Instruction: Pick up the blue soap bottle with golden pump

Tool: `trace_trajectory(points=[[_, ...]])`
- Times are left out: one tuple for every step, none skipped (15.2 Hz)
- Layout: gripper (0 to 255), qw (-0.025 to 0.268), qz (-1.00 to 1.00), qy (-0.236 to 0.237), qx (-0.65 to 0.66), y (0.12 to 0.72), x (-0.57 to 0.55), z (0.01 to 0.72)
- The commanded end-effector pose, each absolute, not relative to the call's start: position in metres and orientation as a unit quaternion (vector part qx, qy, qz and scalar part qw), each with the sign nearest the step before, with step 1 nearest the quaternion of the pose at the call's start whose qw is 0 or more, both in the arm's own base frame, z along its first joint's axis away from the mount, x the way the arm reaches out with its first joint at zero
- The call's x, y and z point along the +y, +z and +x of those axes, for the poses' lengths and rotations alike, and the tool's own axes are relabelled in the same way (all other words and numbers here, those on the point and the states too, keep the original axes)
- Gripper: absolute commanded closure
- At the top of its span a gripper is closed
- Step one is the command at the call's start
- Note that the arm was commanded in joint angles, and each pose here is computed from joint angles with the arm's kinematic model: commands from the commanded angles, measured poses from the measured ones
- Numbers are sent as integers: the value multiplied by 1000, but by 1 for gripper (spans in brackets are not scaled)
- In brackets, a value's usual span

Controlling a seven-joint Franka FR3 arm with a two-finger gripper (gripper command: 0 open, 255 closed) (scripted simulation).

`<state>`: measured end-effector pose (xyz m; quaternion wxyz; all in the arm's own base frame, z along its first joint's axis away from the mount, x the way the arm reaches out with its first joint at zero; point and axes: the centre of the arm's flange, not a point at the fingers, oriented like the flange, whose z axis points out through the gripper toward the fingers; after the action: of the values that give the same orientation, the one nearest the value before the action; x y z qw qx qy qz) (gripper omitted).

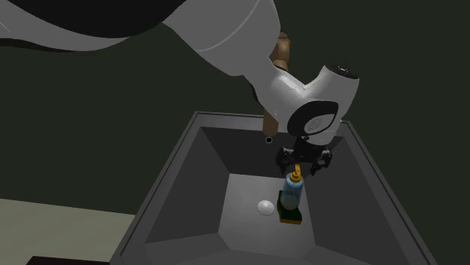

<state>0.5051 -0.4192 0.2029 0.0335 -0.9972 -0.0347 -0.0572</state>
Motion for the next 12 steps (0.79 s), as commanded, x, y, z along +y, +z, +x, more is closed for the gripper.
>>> trace_trajectory(points=[[255,33,-997,-57,-35,201,-419,505],[255,33,-997,-57,-35,201,-419,505],[255,33,-997,-57,-35,201,-419,505],[255,33,-997,-57,-35,201,-419,505],[255,33,-997,-57,-35,201,-419,505],[255,33,-997,-57,-35,201,-419,505],[255,33,-997,-57,-35,201,-419,505],[255,33,-997,-57,-35,201,-419,505],[255,33,-997,-57,-35,201,-419,504],[255,33,-997,-57,-35,201,-420,505],[255,33,-997,-57,-35,206,-420,505],[255,33,-997,-57,-35,211,-420,505]])
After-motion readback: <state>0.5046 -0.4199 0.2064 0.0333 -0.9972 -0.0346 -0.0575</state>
